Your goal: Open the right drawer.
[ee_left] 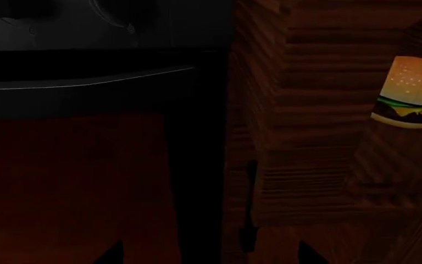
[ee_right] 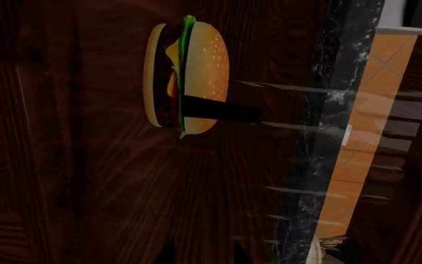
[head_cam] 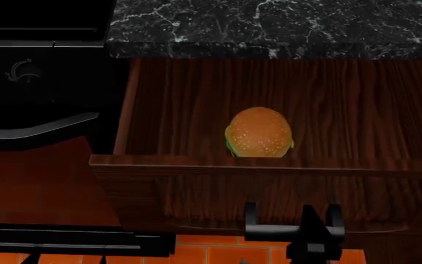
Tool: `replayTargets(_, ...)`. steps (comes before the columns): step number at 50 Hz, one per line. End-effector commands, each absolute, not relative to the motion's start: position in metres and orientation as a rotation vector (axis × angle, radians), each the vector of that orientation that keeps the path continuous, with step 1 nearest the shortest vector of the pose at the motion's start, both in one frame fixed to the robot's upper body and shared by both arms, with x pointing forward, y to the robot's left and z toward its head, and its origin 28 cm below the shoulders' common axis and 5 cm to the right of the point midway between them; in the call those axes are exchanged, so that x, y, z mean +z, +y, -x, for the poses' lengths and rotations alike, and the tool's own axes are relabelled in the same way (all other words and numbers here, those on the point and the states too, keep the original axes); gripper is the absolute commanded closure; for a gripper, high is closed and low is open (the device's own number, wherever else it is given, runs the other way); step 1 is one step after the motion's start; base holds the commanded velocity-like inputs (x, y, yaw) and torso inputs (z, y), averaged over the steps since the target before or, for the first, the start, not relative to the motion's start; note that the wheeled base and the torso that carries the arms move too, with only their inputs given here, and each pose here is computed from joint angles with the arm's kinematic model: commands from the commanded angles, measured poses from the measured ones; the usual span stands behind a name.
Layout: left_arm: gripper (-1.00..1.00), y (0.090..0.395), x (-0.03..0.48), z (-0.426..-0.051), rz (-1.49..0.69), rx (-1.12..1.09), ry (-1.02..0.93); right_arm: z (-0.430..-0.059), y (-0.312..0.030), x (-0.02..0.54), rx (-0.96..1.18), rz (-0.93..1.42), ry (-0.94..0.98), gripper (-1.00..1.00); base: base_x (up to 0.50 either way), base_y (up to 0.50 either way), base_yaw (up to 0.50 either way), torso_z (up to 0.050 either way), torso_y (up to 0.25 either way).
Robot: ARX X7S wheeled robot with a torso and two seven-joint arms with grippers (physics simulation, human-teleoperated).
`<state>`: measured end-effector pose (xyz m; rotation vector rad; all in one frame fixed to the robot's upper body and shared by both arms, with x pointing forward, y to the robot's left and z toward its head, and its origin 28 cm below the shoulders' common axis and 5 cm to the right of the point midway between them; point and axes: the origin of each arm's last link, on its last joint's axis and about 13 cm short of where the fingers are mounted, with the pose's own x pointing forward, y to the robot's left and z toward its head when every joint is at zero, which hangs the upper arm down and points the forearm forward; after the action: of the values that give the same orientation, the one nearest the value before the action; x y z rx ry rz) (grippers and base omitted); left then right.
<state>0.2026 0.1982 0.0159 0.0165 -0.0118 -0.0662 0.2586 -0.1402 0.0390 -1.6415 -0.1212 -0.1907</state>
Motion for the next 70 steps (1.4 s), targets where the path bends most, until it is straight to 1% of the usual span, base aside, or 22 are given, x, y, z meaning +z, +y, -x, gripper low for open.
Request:
replayTargets(1, -1.00, 0.198, 0.015, -0.203, -0.020, -0.066, -0.009, -0.254, -0.122, 0.052, -0.169, 1.677, -0.252, 1.00, -0.12, 0.00, 0.00, 0.000, 0.000)
replayTargets(31, -1.00, 0.198, 0.016, -0.203, -0.017, -0.071, -0.013, -0.253, -0.124, 0.038, -0.166, 1.677, -0.241, 1.00, -0.12, 0.00, 0.00, 0.000, 0.000)
replayTargets(60, -1.00, 0.198, 0.016, -0.203, -0.015, -0.072, -0.011, -0.256, -0.123, 0.054, -0.167, 1.683, -0.274, 1.00, -0.12, 0.00, 0.00, 0.000, 0.000)
replayTargets(70, -1.00, 0.198, 0.016, -0.203, -0.015, -0.072, -0.013, -0.254, -0.124, 0.043, -0.168, 1.676, -0.269, 1.00, -0.12, 0.00, 0.00, 0.002, 0.000)
